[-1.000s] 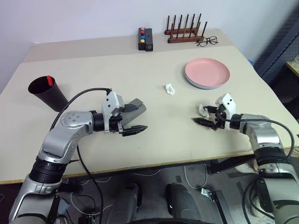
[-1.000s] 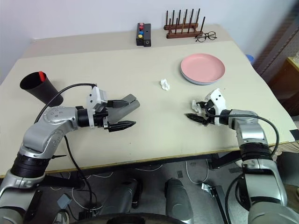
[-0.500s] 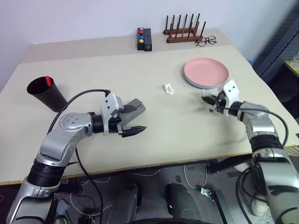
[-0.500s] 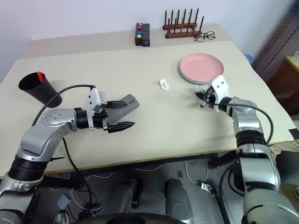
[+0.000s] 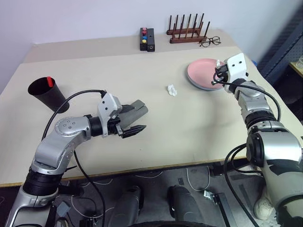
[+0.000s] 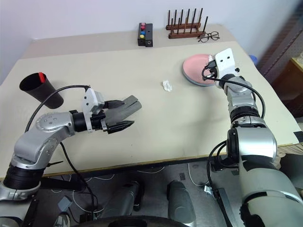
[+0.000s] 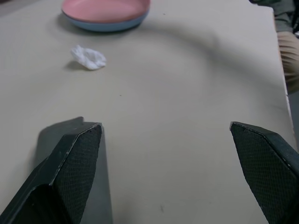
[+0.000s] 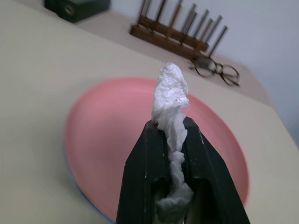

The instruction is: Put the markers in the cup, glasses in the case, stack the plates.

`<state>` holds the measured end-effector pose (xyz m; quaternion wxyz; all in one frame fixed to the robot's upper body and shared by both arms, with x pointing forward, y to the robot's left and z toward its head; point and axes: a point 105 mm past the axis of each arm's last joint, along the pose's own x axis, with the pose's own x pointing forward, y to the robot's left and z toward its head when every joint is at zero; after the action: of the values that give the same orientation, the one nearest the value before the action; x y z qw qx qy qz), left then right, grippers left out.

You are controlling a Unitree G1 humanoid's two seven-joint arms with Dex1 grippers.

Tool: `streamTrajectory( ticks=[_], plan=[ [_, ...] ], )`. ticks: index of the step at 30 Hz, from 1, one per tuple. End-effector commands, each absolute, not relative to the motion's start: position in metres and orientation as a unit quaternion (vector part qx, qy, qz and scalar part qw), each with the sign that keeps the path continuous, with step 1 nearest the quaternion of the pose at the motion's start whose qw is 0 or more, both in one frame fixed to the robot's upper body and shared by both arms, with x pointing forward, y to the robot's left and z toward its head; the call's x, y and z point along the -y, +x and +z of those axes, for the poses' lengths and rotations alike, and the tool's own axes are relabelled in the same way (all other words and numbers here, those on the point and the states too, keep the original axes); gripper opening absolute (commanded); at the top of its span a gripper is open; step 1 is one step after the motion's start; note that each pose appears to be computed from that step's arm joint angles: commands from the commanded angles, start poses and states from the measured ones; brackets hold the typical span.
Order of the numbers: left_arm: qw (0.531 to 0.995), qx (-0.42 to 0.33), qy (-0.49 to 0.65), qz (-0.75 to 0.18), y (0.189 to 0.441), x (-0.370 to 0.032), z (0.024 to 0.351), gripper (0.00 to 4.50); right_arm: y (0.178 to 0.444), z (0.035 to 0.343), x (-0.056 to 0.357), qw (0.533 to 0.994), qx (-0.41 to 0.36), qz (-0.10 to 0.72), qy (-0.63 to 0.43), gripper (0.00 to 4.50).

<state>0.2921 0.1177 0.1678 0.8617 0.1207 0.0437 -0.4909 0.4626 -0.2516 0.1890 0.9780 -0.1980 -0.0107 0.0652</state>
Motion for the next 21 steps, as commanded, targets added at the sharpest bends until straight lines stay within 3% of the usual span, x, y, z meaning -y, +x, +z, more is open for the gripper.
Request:
streamTrajectory(
  ticks=[1,3,7,9,15,21],
  plan=[
    [0.871,-0.025,0.127,-0.474,0.285,-0.123,0.179,4.5,0.467,0.208,0.252,0.979,0.028,0.042,-0.197,0.75],
    [0.875,-0.025,0.125,-0.467,0.284,-0.124,0.179,4.5,0.468,0.207,0.252,0.979,0.026,0.04,-0.197,1.44],
    [0.879,-0.027,0.121,-0.46,0.282,-0.126,0.179,4.5,0.468,0.211,0.25,0.981,0.038,0.033,-0.188,3.61],
    [0.88,-0.027,0.121,-0.459,0.282,-0.127,0.179,4.5,0.469,0.213,0.248,0.981,0.045,0.034,-0.185,4.44],
    [0.879,-0.028,0.119,-0.462,0.283,-0.125,0.177,4.5,0.468,0.217,0.232,0.981,0.07,0.083,-0.163,4.44],
    [0.878,-0.028,0.115,-0.464,0.287,-0.123,0.176,4.5,0.455,0.186,0.173,0.954,0.059,0.273,-0.111,4.44]
  ],
)
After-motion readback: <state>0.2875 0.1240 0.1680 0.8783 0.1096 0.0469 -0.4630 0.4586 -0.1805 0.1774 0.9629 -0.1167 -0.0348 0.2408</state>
